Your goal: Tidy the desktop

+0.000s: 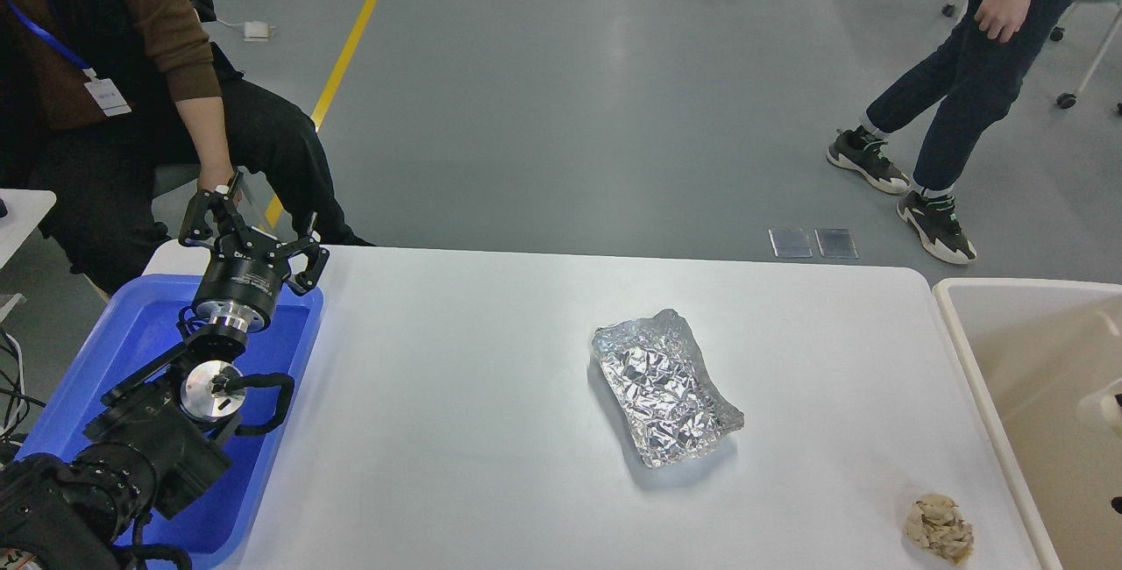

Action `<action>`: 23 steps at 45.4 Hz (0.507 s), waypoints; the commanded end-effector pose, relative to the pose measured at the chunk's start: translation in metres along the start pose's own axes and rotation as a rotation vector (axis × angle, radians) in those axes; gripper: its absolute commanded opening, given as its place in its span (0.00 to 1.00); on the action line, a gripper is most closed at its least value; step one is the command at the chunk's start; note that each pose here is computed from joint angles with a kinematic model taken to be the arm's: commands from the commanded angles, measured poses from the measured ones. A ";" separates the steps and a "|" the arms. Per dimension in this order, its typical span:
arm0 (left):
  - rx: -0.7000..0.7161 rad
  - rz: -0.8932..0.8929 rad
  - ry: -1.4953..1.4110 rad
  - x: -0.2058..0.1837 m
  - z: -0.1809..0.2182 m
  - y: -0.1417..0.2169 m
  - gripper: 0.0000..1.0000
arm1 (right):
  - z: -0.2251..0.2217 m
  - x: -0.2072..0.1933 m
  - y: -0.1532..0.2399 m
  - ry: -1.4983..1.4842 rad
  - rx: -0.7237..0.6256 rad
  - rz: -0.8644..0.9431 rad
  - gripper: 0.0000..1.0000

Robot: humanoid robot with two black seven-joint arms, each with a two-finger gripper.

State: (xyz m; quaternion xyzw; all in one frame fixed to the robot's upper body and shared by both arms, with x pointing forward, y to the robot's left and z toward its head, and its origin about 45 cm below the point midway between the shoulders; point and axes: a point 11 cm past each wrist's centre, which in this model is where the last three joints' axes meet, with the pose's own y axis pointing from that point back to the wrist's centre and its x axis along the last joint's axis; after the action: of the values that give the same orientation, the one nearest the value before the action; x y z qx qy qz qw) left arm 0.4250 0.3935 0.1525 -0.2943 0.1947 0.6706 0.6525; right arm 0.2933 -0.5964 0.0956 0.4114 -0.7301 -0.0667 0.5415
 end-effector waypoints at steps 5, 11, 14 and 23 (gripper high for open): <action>0.000 0.000 0.000 0.000 0.000 0.000 1.00 | -0.013 -0.014 0.003 -0.008 0.025 0.064 0.98; 0.000 0.000 0.000 0.000 0.000 0.000 1.00 | -0.018 -0.018 0.003 -0.017 0.029 0.046 1.00; 0.000 0.000 0.000 0.000 0.000 0.000 1.00 | -0.023 -0.016 0.003 -0.025 0.037 0.048 1.00; 0.000 0.000 0.000 0.000 0.000 0.000 1.00 | -0.063 -0.019 0.006 -0.063 0.101 0.046 1.00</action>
State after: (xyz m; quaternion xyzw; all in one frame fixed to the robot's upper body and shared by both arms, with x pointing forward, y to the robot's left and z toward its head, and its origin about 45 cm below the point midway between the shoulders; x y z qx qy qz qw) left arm 0.4250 0.3935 0.1525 -0.2942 0.1947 0.6706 0.6525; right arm 0.3170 -0.5755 0.0985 0.4056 -0.7483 -0.0427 0.5232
